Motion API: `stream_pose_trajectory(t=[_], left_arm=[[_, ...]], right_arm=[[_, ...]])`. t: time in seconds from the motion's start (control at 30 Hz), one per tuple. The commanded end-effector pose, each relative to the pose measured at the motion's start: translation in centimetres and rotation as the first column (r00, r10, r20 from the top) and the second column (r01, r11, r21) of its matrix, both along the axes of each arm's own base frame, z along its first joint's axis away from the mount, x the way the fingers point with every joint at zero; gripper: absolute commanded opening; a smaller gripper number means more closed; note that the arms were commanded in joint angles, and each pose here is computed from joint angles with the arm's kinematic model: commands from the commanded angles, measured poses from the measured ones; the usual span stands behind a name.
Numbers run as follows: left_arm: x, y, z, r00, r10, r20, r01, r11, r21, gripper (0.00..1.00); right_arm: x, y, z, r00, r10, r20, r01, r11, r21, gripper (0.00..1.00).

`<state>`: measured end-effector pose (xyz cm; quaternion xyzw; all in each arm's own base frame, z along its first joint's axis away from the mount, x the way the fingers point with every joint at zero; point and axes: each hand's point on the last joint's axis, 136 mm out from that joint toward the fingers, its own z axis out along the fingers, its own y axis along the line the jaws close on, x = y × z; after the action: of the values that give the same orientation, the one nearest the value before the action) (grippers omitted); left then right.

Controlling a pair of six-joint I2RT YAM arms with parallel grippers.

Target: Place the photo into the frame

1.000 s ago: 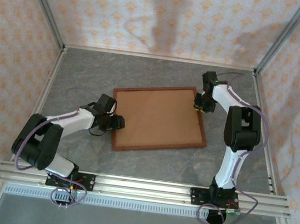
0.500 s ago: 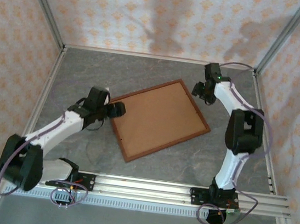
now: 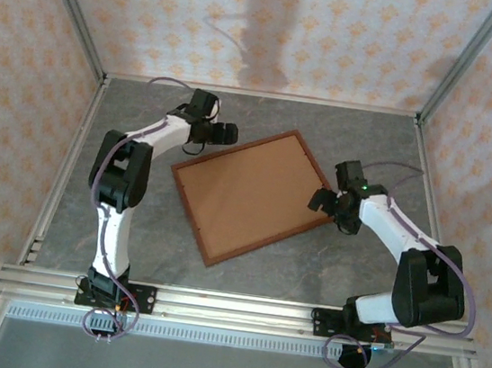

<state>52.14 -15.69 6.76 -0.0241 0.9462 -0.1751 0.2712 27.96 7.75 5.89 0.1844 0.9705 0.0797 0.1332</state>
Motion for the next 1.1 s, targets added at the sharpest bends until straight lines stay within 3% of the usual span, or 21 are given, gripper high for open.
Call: stream_pose_trajectory(t=[0.0, 0.2, 0.43, 0.6, 0.87, 1.07], left_arm=[[-1.2, -0.7, -1.5, 0.989, -0.108, -0.104, 0.107, 0.994, -0.013, 0.86], [-2.6, -2.5, -2.4, 0.972, -0.179, -0.149, 0.162, 0.98, -0.119, 0.82], [-6.8, -2.3, -2.7, 0.964, -0.189, -0.187, 0.157, 0.973, -0.171, 0.63], [-11.4, -0.8, -3.0, 0.963, -0.158, -0.217, 0.129, 0.982, -0.14, 0.52], [-20.8, 0.6, -4.8, 0.954, -0.125, -0.271, 0.123, 0.992, -0.025, 0.51], [-23.4, 0.1, -5.2, 0.96, -0.095, -0.263, 0.095, 0.995, -0.012, 0.46]], right_arm=[[0.5, 1.6, -0.9, 0.999, -0.029, 0.014, 0.028, 0.997, 0.066, 0.98], [2.3, 3.4, -1.6, 0.998, -0.037, 0.041, 0.03, 0.987, 0.156, 0.97], [5.3, 4.2, -1.4, 0.998, -0.033, 0.061, 0.022, 0.985, 0.17, 0.93], [8.4, 4.3, -0.2, 0.994, -0.029, 0.104, 0.01, 0.984, 0.179, 0.89], [12.7, 7.3, 0.2, 0.991, 0.107, 0.083, -0.124, 0.965, 0.233, 0.76], [13.8, 8.8, -0.3, 0.98, 0.192, 0.043, -0.197, 0.951, 0.237, 0.63]])
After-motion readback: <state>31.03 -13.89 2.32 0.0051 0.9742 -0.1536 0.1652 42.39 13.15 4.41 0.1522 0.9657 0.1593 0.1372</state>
